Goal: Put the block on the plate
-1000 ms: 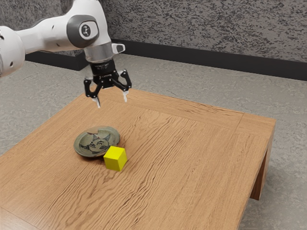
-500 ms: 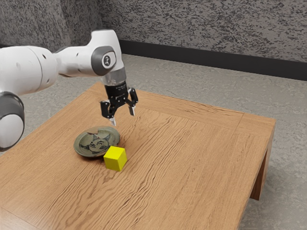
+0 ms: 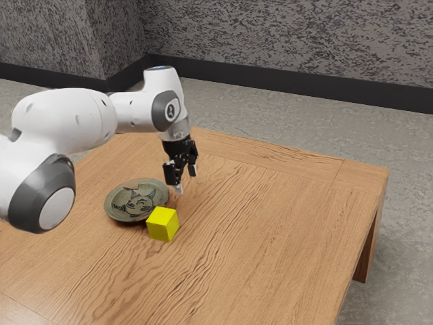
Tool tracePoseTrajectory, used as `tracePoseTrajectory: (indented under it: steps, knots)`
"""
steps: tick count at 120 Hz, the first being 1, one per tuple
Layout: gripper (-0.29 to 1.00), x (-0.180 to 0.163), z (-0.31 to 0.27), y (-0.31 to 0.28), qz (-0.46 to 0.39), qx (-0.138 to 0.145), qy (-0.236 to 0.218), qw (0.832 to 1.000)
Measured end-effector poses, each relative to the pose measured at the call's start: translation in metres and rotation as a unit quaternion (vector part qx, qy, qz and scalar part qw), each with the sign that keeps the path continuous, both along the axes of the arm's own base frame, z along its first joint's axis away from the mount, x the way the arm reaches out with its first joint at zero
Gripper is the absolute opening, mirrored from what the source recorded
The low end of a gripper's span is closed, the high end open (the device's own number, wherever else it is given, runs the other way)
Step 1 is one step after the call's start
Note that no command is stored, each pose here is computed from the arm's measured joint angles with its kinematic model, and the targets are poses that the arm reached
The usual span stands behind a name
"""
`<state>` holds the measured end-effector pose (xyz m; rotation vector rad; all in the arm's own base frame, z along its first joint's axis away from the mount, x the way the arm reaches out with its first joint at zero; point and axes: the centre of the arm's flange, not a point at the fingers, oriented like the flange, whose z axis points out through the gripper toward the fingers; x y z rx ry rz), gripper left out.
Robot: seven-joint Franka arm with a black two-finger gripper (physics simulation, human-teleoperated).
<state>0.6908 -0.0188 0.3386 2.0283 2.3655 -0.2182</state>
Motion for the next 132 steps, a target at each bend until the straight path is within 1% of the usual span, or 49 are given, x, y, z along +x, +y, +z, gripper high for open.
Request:
tracePoseTrajectory:
  steps: [16,30,62,78,101,118,132]
  knots:
    - [0.7,0.002,-0.019,0.0,0.034,0.006,0.007,0.999]
    - [0.7,-0.001,-0.012,0.003,0.059,0.002,0.004,0.998]
    - [0.7,-0.047,-0.003,0.027,0.113,-0.009,0.016,0.993]
    - [0.7,-0.065,-0.003,0.023,0.124,-0.015,0.017,0.992]
    - [0.7,-0.08,-0.008,0.014,0.131,-0.016,0.02,0.991]
    - [0.7,-0.081,-0.007,0.013,0.131,-0.011,0.01,0.991]
    - [0.7,-0.079,-0.003,0.013,0.112,-0.009,-0.004,0.994]
